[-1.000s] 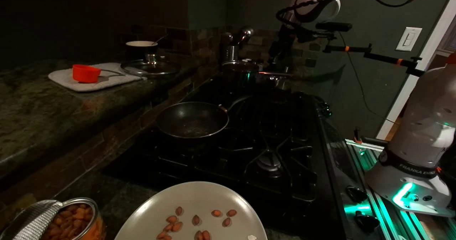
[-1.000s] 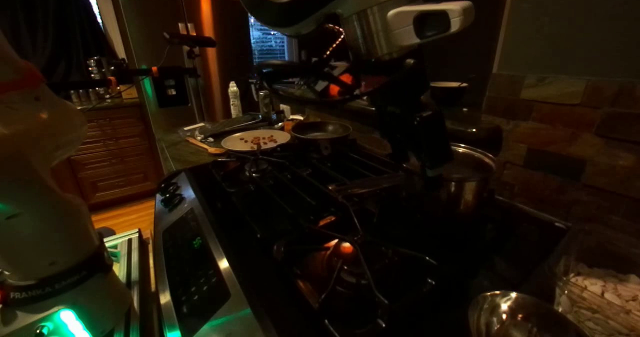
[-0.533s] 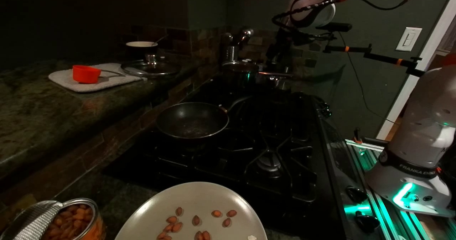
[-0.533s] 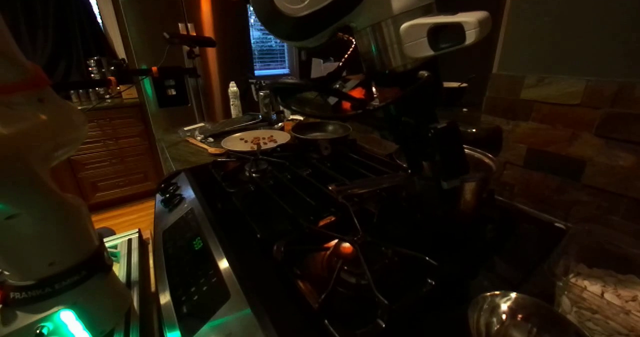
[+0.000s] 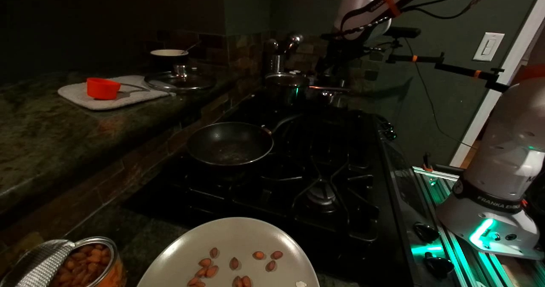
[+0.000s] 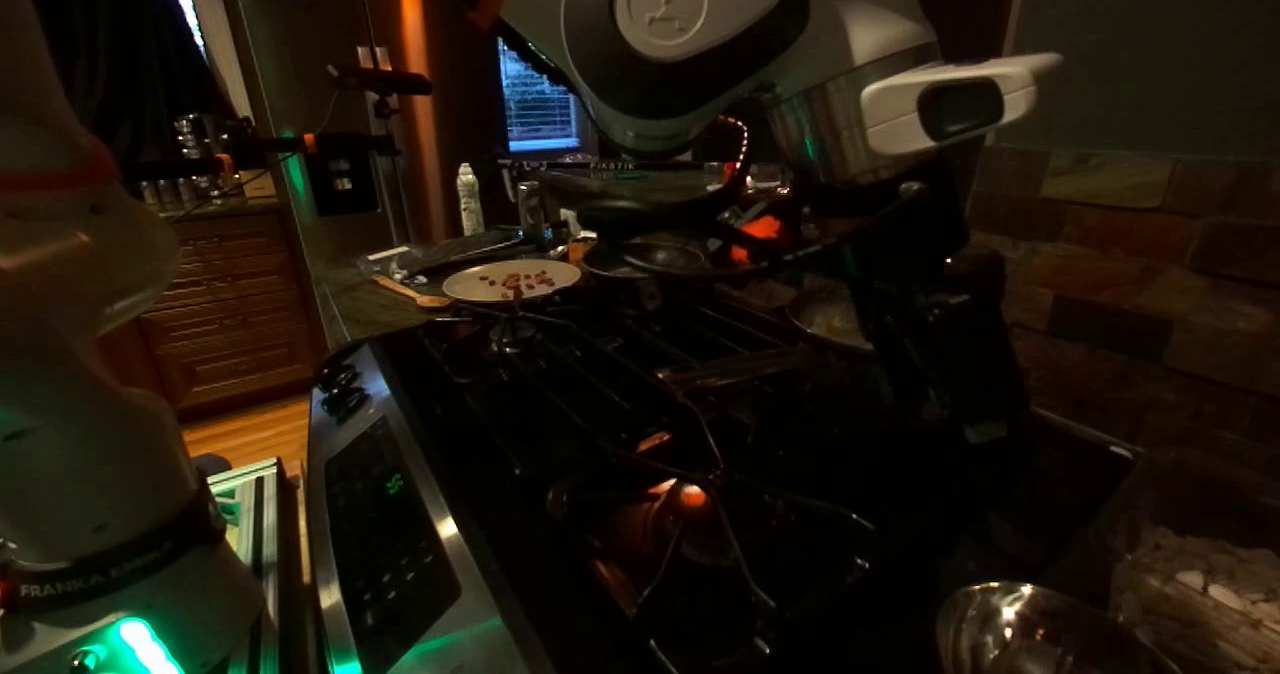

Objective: Move the silver bowl to the counter on the left

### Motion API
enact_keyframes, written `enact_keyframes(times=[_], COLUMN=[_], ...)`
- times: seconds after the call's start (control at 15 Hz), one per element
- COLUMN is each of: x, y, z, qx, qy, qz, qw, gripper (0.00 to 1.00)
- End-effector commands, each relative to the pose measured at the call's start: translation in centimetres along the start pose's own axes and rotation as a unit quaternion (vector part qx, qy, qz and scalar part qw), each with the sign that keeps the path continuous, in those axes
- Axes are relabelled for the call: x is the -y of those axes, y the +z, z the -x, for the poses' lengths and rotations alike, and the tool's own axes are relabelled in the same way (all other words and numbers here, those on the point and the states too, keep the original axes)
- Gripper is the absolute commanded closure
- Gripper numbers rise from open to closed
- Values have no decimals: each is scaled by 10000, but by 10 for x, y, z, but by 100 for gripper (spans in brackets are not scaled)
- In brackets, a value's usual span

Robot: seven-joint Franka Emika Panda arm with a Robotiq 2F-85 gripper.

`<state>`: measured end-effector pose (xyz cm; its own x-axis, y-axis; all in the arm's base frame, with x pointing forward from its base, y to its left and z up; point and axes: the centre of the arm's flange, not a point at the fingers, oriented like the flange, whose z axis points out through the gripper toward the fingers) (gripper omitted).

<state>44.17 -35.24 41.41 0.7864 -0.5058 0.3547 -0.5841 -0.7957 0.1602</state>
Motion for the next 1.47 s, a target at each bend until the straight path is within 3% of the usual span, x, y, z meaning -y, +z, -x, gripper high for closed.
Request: enact_keyframes(times=[0.0,0.33,0.4,0.53,0.73,1.07,1.13,1.4], x=[-7,-11,-10,-9,-9,-15,-16,-11], y=[30,69,77,90,110,137,132,81], z=[-18,-26,-28,-29,-30,-27,-26,-21], qx=[119,245,288,319,415,539,571,182], qy=[134,33,-6,-63,-127,-320,-325,-376], qz=[245,333,328,382,404,475,453,481], qw=[9995,9991,9990,9987,9982,9969,9968,9980], gripper=[0,3,18,27,56,94,99,99])
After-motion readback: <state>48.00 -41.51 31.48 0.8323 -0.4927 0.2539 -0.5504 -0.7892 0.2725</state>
